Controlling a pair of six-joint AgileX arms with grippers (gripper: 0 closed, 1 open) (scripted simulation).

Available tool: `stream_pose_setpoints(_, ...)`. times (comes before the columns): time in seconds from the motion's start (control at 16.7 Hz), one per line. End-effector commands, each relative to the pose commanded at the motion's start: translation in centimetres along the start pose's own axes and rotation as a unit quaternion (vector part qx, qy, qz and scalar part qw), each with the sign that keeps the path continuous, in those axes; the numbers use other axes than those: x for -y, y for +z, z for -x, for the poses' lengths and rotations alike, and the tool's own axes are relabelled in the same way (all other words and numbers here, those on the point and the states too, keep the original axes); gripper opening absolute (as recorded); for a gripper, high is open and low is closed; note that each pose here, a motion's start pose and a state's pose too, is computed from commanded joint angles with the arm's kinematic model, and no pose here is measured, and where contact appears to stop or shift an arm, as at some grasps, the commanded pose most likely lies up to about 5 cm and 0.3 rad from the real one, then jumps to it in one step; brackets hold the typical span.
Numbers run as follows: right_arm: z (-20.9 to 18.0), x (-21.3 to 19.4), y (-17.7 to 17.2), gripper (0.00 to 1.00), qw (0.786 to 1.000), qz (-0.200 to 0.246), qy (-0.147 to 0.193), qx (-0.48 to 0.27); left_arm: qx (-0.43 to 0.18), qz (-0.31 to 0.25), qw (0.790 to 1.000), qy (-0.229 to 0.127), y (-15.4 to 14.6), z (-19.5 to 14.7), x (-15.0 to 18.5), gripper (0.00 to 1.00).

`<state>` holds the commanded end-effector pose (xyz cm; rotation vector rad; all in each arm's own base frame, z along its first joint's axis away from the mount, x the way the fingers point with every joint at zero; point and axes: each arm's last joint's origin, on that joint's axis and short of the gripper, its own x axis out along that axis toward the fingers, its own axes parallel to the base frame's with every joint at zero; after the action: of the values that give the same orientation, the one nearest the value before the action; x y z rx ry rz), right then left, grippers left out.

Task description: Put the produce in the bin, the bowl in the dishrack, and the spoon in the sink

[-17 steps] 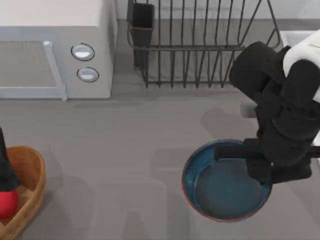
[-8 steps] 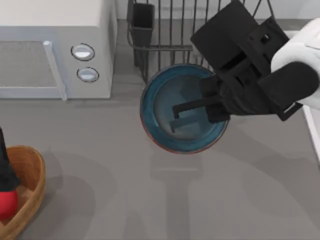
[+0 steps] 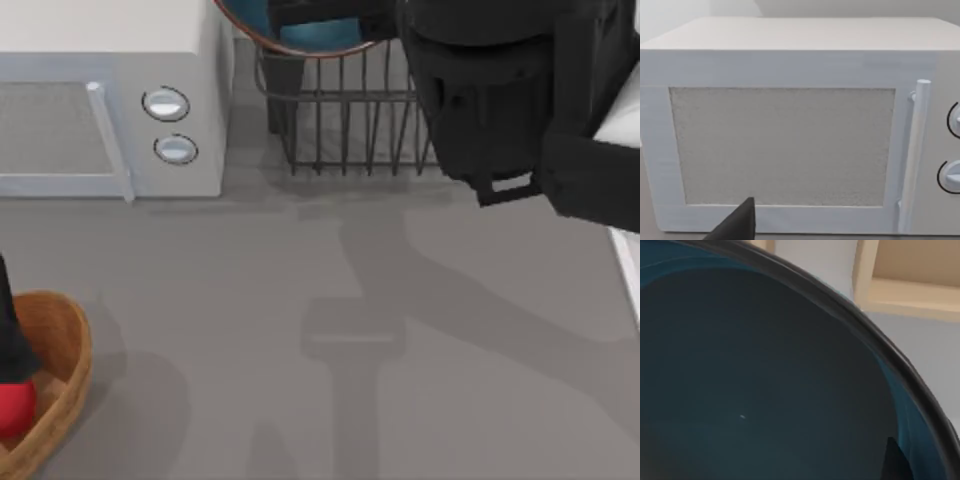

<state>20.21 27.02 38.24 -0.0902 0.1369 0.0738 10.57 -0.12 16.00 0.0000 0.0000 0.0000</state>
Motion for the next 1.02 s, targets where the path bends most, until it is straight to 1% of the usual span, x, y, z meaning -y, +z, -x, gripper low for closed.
stream_pose_setpoints(0.12, 1.4, 0.3, 2.0, 0.00, 0.998, -0.026, -0.025, 0.043, 0.000, 0.000, 1.000, 0.000, 0.0, 0.0, 0.0, 1.00)
stream_pose_setpoints(0.24, 2.3, 0.7, 3.1, 0.00, 0.996, -0.042, -0.039, 0.065, 0.000, 0.000, 1.000, 0.000, 0.0, 0.0, 0.0, 1.00)
stream_pose_setpoints(0.48, 2.5, 0.7, 3.3, 0.00, 0.996, -0.045, -0.042, 0.068, 0.000, 0.000, 1.000, 0.000, 0.0, 0.0, 0.0, 1.00)
stream_pose_setpoints(0.66, 1.8, 0.5, 2.9, 0.00, 0.996, -0.044, -0.044, 0.066, 0.000, 0.000, 1.000, 0.000, 0.0, 0.0, 0.0, 1.00)
stream_pose_setpoints(0.84, -1.7, -0.9, 1.2, 0.00, 0.996, -0.043, -0.045, 0.065, 0.000, 0.000, 1.000, 0.000, 0.0, 0.0, 0.0, 1.00)
stream_pose_setpoints(1.02, -7.6, -2.3, -2.6, 0.00, 0.996, -0.042, -0.044, 0.064, 0.000, 0.000, 1.000, 0.000, 0.0, 0.0, 0.0, 1.00)
